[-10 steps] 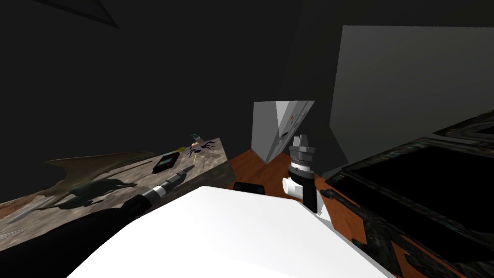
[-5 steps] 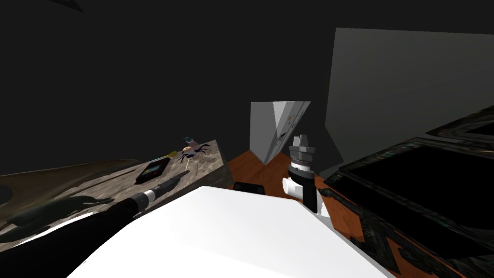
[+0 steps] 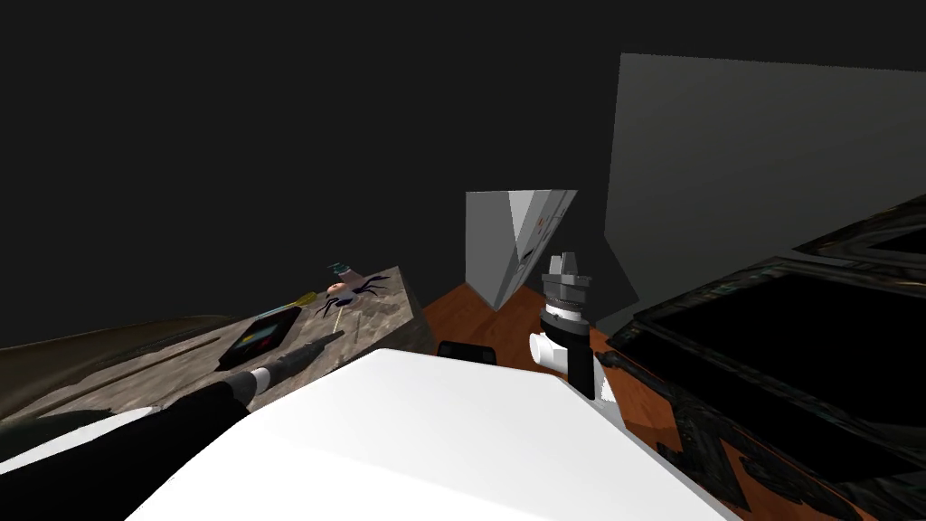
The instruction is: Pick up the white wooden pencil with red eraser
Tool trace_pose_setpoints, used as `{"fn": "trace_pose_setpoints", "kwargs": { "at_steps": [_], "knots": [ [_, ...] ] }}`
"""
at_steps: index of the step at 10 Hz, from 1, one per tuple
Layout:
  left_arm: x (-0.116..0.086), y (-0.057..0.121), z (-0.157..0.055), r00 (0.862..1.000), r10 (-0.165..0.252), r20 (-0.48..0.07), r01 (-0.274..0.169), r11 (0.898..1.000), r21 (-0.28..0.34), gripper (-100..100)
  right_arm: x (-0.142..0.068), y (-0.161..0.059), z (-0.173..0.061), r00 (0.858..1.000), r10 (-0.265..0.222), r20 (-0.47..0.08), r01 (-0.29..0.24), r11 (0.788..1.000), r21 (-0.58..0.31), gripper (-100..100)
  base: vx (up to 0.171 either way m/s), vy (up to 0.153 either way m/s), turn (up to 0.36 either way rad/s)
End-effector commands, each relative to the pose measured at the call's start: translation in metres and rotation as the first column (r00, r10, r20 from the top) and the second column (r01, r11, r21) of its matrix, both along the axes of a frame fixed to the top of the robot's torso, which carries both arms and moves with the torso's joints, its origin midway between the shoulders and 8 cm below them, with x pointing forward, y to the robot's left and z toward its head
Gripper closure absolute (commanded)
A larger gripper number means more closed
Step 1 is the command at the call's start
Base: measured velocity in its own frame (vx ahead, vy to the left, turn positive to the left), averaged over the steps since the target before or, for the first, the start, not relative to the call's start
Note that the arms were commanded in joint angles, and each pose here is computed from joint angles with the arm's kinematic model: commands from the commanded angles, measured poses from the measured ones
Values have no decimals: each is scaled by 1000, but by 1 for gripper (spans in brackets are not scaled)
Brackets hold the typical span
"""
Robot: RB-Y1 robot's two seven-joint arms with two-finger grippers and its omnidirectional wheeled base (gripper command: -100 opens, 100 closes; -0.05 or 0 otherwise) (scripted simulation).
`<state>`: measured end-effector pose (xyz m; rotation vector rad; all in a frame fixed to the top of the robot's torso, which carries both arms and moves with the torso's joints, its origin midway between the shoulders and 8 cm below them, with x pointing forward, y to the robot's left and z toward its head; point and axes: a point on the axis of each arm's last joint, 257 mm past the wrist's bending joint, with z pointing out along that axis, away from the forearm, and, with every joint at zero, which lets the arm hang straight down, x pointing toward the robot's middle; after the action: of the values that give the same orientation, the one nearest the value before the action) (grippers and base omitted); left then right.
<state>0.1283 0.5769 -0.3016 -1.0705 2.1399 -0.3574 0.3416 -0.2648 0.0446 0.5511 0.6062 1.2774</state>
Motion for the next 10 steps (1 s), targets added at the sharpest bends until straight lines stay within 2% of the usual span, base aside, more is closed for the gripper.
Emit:
{"fn": "trace_pose_setpoints", "kwargs": {
  "at_steps": [1,2,3,5,6,9,10],
  "knots": [
    [-8,8,-5,999,-1,-40,1,1000,17,-100,0,0,0,1000,0,0,0,1000,0,0,105,1,-35],
    [-22,19,-9,996,10,-89,-7,999,33,-100,0,0,0,1000,0,0,0,1000,0,0,105,-21,-58],
    [-23,19,-10,996,4,-93,0,999,39,-100,0,0,0,1000,0,0,0,1000,0,0,83,-5,-30],
    [-50,38,-18,983,23,-184,-10,997,71,-100,0,0,0,1000,0,0,0,1000,0,0,104,10,-77],
    [-51,38,-19,981,14,-192,1,997,79,-100,0,0,0,1000,0,0,0,1000,0,0,102,3,-25],
    [-87,61,-26,951,33,-308,6,992,123,-100,0,0,0,1000,0,0,0,1000,0,0,108,15,-66],
    [-88,61,-27,950,29,-312,12,992,127,-100,0,0,0,1000,0,0,0,1000,0,0,80,18,-18]
  ]
}}
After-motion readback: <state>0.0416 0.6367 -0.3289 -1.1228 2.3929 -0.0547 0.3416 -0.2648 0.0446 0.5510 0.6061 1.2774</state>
